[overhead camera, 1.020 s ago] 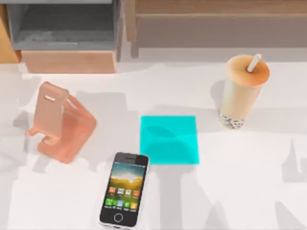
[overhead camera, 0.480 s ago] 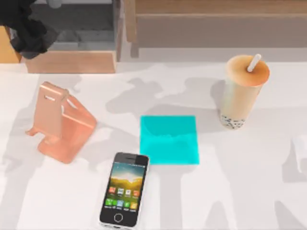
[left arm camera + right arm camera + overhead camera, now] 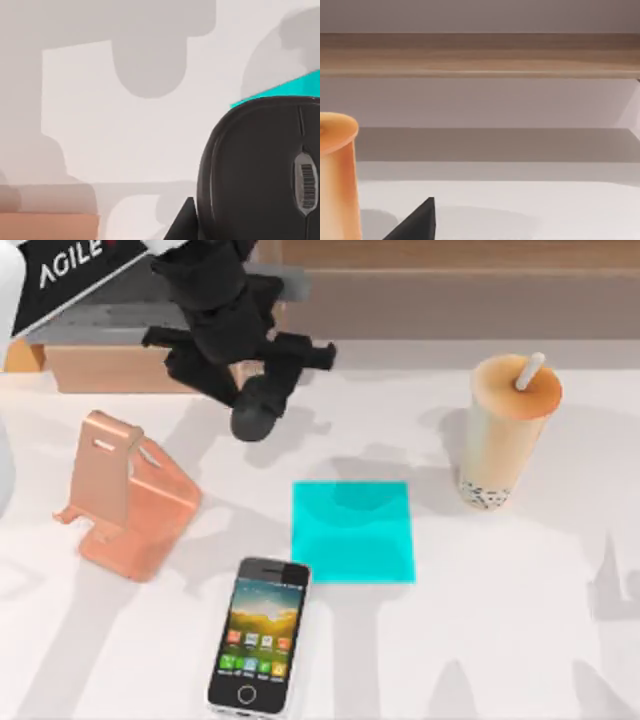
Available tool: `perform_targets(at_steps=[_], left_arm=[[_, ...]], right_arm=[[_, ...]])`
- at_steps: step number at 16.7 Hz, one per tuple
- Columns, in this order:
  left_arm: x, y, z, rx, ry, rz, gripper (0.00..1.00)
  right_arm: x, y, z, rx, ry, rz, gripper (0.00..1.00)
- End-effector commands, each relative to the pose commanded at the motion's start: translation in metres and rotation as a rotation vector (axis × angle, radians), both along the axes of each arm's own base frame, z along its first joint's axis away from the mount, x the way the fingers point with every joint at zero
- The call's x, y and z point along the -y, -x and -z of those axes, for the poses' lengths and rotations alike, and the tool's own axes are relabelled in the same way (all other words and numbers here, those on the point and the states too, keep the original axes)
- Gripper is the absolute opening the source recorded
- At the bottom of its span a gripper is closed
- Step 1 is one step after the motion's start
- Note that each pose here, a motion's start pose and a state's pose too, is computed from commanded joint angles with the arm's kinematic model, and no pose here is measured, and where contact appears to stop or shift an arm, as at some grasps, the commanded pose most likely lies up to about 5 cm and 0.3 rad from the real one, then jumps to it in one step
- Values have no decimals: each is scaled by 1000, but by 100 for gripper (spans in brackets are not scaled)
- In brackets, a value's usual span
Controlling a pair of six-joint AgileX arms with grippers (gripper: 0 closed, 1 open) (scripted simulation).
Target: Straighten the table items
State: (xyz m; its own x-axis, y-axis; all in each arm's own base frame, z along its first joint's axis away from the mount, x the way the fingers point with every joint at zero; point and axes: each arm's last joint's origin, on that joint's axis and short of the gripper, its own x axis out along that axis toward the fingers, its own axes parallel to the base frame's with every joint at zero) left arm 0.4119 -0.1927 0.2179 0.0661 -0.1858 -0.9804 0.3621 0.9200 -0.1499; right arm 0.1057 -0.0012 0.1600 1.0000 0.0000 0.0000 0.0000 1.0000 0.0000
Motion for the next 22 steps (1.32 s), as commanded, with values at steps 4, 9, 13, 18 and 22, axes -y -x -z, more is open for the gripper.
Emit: perform_targets(at_steps=[4, 9, 13, 18, 22], left_arm=[[66, 24, 39, -85, -82, -216, 0], [110, 50, 71, -103, -168, -343, 0], [113, 53, 74, -103, -177, -353, 0], [112, 53, 77, -103, -176, -354, 0], [113, 53, 84, -103, -177, -353, 0]], right_arm=[[0, 0, 0, 0, 0, 0, 100], [0, 0, 0, 0, 0, 0, 100], [0, 0, 0, 0, 0, 0, 100], [0, 0, 0, 0, 0, 0, 100], [0, 0, 0, 0, 0, 0, 100]])
